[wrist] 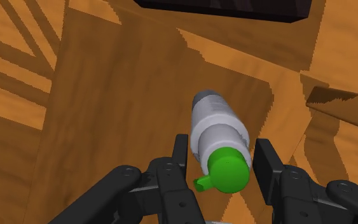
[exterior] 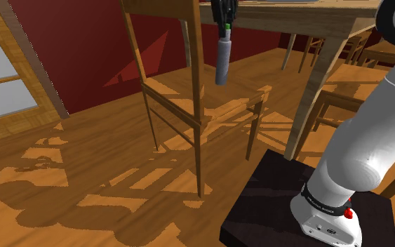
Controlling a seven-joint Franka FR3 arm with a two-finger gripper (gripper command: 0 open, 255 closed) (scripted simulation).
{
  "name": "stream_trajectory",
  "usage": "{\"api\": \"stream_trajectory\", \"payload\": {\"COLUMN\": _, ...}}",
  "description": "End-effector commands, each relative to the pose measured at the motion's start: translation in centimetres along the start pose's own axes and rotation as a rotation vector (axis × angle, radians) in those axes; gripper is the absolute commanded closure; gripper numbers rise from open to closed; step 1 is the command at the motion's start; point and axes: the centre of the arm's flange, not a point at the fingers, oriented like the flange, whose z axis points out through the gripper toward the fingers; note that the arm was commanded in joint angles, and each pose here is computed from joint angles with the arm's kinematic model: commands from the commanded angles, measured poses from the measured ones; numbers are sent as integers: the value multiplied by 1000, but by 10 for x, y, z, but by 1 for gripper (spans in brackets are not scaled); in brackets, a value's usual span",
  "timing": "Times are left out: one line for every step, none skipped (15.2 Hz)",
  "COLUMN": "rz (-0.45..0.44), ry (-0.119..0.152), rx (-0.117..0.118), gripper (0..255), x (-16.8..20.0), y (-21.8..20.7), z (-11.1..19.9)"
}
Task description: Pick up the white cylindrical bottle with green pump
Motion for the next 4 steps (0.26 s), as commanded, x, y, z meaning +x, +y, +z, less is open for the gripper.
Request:
{"api": "stream_trajectory", "payload": {"rz": 0, "ry": 0, "rx": 0, "gripper": 255, "x": -1, "y": -1, "z": -11}}
{"api": "stream_trajectory", "payload": {"rz": 0, "ry": 0, "rx": 0, "gripper": 255, "x": -2, "y": -1, "z": -17}}
{"api": "stream_trajectory", "payload": {"rz": 0, "ry": 0, "rx": 0, "gripper": 255, "x": -2, "y": -1, "z": -17}}
{"api": "stream_trajectory", "payload": {"rz": 0, "ry": 0, "rx": 0, "gripper": 255, "x": -2, "y": -1, "z": -17}}
